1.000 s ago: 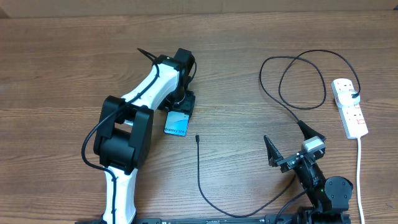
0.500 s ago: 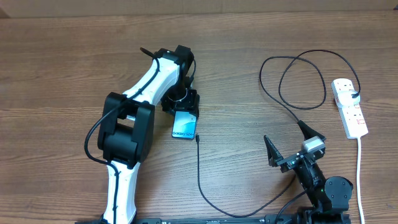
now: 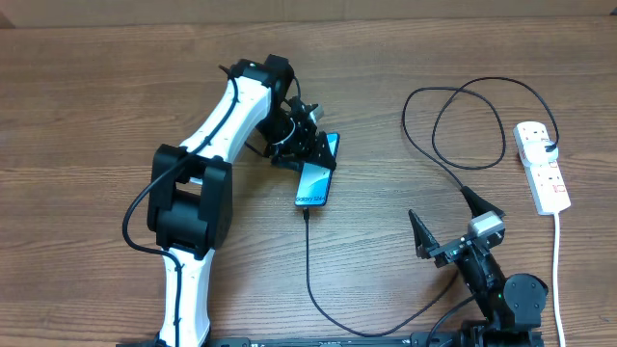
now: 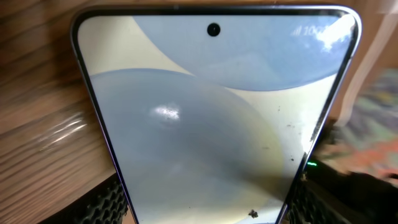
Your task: Plug charger to phone and switch on socket
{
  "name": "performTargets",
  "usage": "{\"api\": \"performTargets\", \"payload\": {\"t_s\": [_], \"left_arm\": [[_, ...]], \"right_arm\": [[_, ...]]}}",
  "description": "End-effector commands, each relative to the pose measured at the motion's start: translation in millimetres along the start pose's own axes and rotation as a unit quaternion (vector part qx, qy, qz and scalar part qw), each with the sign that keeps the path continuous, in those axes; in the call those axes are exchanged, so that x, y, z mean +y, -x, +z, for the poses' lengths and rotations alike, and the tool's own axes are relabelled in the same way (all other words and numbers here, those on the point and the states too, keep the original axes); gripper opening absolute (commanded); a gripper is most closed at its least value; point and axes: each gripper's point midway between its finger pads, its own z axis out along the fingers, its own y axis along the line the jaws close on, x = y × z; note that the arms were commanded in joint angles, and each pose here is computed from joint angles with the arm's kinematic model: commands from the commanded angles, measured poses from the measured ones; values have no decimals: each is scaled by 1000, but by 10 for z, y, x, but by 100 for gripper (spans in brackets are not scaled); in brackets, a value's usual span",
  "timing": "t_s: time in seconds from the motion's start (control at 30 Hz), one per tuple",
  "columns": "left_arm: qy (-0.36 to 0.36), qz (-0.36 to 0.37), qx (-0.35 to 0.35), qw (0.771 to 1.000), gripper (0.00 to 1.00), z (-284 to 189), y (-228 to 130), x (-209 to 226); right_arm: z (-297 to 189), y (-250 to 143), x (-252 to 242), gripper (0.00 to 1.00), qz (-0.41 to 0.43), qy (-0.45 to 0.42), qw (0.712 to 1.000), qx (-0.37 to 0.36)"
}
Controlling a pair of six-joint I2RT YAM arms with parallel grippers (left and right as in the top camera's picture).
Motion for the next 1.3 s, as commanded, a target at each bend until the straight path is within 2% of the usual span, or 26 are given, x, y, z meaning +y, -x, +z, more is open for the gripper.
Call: {"api": "performTargets", "payload": {"t_s": [0.0,0.13,0.33,0.43,0.57,0.7,0.93,0.97,1.03,1.1,1.27], "left_arm": [[-100,22,-21,994,67,-179,76,-302],[-116,21,-23,993,66,-198,83,-345],[-116,10,-27,993,66,-191,116,-355],[-116,7,-29,993,66,-192,133,-355],[-116,8,-30,993,66,-192,137,-355],[-116,4,-34,993,66,-193,163,-356],[-116,12,-44,992,66,-160,229,-405],[-116,11,-45,992,66,-151,236,-416],[-116,10,-44,992,66,-132,241,-441],[-114,8,-42,993,66,-109,236,-463],[-111,7,-42,993,65,-60,253,-513]], "right_arm": [[-6,85,119,100,80,35,996,-18],[-35,250,191,100,164,56,985,-20],[-76,656,235,100,191,57,979,28],[-34,865,215,100,202,50,975,77],[59,975,169,100,218,40,958,180],[199,916,109,100,264,29,920,288],[524,626,74,100,322,49,867,376],[547,557,104,91,335,58,856,390],[580,450,147,78,354,71,838,409],[610,350,168,76,359,74,827,426],[661,187,292,77,356,86,810,458]]}}
